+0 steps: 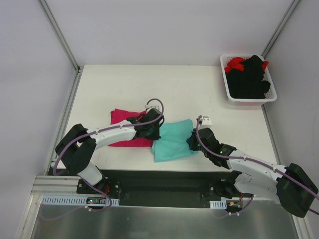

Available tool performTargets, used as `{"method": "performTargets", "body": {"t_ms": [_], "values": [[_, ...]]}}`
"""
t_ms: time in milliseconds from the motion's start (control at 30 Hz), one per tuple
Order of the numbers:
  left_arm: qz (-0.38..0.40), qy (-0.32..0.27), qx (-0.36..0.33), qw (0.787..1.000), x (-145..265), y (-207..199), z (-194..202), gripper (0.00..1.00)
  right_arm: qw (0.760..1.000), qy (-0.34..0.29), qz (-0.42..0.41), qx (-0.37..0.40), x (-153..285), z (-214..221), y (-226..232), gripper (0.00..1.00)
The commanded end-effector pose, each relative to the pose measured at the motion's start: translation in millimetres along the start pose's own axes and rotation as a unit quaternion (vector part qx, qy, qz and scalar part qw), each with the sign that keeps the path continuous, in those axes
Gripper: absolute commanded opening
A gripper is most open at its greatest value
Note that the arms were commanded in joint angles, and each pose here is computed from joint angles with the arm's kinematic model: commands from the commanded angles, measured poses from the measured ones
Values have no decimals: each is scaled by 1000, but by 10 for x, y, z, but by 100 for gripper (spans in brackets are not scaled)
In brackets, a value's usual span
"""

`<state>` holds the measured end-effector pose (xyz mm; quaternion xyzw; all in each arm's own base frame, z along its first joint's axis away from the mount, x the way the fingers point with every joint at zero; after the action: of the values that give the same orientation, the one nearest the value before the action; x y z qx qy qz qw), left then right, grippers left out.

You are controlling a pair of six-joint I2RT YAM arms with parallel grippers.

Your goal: Fold and stack the t-shirts

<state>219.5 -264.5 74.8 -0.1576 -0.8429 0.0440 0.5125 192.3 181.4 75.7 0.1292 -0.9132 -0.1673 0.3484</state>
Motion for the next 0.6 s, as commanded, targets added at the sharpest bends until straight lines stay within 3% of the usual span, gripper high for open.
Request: {"method": "performTargets", "body": {"t_ms": [0, 567], "values": [[-2, -43, -7, 999, 244, 25, -318, 0, 1000, -28, 2, 14, 20, -282, 146, 0], [-7, -74, 0, 997, 507, 150, -608, 0, 999, -44, -4, 26, 45, -572, 364, 1]]}}
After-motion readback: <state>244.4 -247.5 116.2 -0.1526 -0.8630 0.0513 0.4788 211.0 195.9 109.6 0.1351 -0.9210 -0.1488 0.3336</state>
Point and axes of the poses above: each gripper's point midway between its finger pads, its own x axis back along the fingers, its own y axis along the line the jaws close on, z = x × y, the point moved 3 cm from there along x, back along the fingers, and after that the axes turned 7 degrees about -x, right-handed, at the moved point
